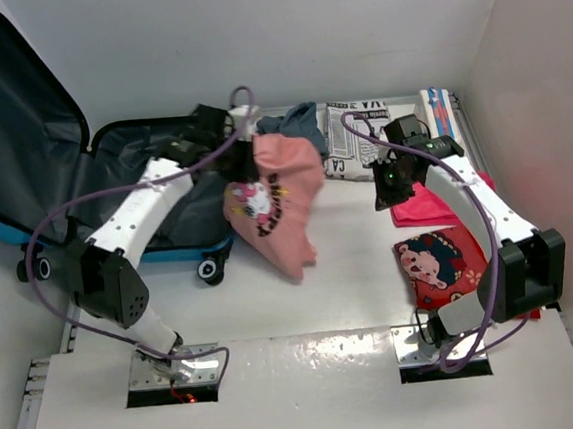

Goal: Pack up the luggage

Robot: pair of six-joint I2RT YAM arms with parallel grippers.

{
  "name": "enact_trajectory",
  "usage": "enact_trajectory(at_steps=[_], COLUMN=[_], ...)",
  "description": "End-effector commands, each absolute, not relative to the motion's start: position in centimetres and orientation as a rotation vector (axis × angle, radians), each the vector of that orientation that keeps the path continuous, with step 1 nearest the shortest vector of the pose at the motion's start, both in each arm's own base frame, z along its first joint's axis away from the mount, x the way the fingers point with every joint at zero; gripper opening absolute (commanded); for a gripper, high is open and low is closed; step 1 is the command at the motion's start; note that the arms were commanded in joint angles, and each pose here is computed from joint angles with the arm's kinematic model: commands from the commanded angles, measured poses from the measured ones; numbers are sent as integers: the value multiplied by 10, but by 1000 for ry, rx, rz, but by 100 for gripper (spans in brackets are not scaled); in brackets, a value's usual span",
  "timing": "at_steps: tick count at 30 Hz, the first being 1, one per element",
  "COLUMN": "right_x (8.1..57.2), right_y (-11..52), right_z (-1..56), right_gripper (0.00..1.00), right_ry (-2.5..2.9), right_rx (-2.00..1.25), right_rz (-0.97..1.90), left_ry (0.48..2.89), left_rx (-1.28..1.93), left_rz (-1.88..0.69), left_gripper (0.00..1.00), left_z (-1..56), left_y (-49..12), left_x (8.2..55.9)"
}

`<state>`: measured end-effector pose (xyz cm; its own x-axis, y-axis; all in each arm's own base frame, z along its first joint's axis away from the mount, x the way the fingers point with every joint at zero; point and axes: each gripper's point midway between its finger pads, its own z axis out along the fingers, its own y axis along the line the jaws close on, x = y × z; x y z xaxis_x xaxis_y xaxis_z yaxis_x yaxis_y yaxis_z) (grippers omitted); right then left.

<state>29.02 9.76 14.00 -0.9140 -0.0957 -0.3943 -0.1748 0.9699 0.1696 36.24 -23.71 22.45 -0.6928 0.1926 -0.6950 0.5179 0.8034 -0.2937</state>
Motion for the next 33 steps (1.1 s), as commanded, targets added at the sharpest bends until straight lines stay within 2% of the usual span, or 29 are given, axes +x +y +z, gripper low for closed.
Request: enact_trajectory(at_steps=[1, 7, 14, 19, 23, 29, 33], right_x=[293, 297, 305, 309, 311, 310, 309], right_y=[86, 91, 99, 105, 111, 114, 116], right_z=[143, 140, 142, 138, 138, 138, 136], right_gripper=[0, 0, 0, 0, 0, 0, 0], right_ry=[2722, 2736, 2730, 2739, 2742, 2741, 2744], right_rx=[-235, -216, -248, -270, -304, -325, -338], right_rz=[226, 241, 233, 230, 225, 213, 213], left_ry=[2500, 2563, 2634, 2636, 2644, 2424, 2295], left_rx=[481, 267, 207, 212, 40, -122, -99], left_rz=[-453, -249, 24, 260, 386, 681, 716], left_gripper=[0, 0, 0, 0, 0, 0, 0], left_z=[203, 180, 157, 134, 114, 159, 202], left_y=[-147, -5, 117, 174, 225, 285, 298], left_x=[355, 375, 377, 389, 392, 409, 409])
